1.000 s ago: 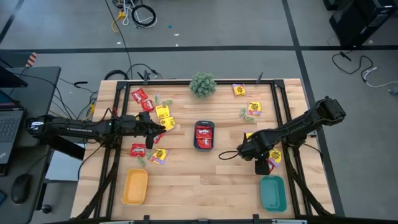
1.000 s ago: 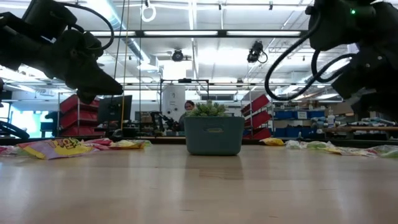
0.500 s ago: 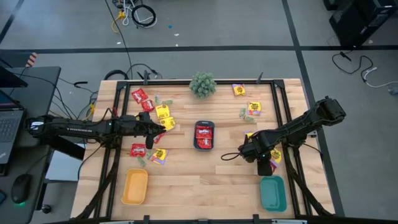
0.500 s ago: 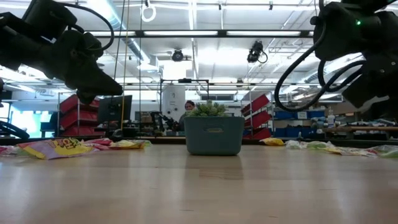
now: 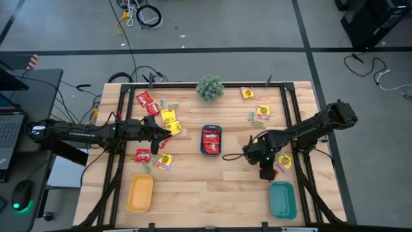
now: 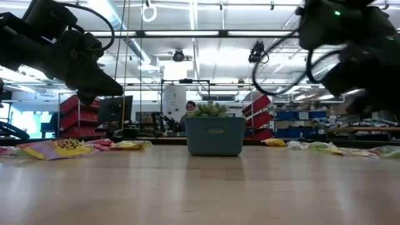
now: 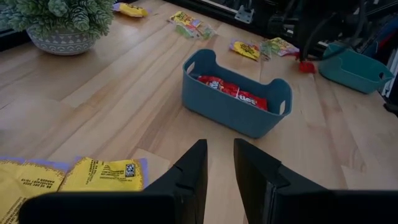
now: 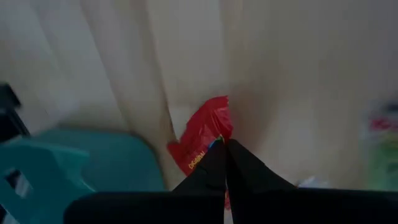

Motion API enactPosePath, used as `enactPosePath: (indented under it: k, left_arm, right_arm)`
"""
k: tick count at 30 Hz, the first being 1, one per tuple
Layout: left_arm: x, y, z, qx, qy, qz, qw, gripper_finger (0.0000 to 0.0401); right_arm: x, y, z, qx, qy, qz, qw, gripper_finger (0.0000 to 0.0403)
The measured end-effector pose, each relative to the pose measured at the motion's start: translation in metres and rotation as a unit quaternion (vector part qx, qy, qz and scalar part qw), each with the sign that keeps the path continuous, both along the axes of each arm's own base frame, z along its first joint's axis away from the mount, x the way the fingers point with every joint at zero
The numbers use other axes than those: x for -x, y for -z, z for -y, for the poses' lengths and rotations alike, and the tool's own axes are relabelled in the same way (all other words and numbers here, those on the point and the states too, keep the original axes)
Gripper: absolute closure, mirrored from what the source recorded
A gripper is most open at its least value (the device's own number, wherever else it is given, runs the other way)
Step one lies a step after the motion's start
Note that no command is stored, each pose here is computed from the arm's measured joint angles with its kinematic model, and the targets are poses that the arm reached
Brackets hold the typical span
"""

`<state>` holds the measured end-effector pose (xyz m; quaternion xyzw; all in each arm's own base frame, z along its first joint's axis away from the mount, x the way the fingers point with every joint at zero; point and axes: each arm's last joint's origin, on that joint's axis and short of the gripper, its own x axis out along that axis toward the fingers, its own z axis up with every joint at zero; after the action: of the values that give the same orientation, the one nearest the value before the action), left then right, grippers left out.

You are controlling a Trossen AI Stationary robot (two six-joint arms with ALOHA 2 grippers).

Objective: Sort candy
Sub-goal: Put the red candy pack into the blue bin

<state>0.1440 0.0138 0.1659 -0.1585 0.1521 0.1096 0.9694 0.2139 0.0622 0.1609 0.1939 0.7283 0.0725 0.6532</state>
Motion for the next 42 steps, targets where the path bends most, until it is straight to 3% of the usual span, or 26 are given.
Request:
enactPosePath:
  k: [9, 15, 20, 31, 42]
  left_arm:
    - [0.000, 0.000, 0.000, 0.000, 0.000, 0.000, 1.000, 0.0321]
    - [0.000, 0.000, 0.000, -0.002, 0.000, -0.001, 1.000, 0.0321]
    - [0.000, 0.000, 0.000, -0.004, 0.001, -0.001, 1.000, 0.0321]
    - [0.001, 0.001, 0.000, -0.012, 0.004, -0.010, 1.000, 0.0321]
    - [0.001, 0.002, 0.000, -0.018, 0.007, -0.017, 1.000, 0.0321]
  right_arm:
    - [-0.043, -0.039, 0.026, -0.018, 0.082, 0.111, 0.990, 0.0403]
    - [-0.076, -0.078, 0.048, -0.035, 0.136, 0.241, 0.960, 0.0403]
    - [-0.099, -0.107, 0.069, -0.005, 0.188, 0.307, 0.933, 0.0403]
    - [-0.153, -0.077, 0.121, 0.013, 0.235, 0.254, 0.938, 0.0403]
    - [-0.172, -0.033, 0.134, 0.003, 0.264, 0.190, 0.946, 0.0403]
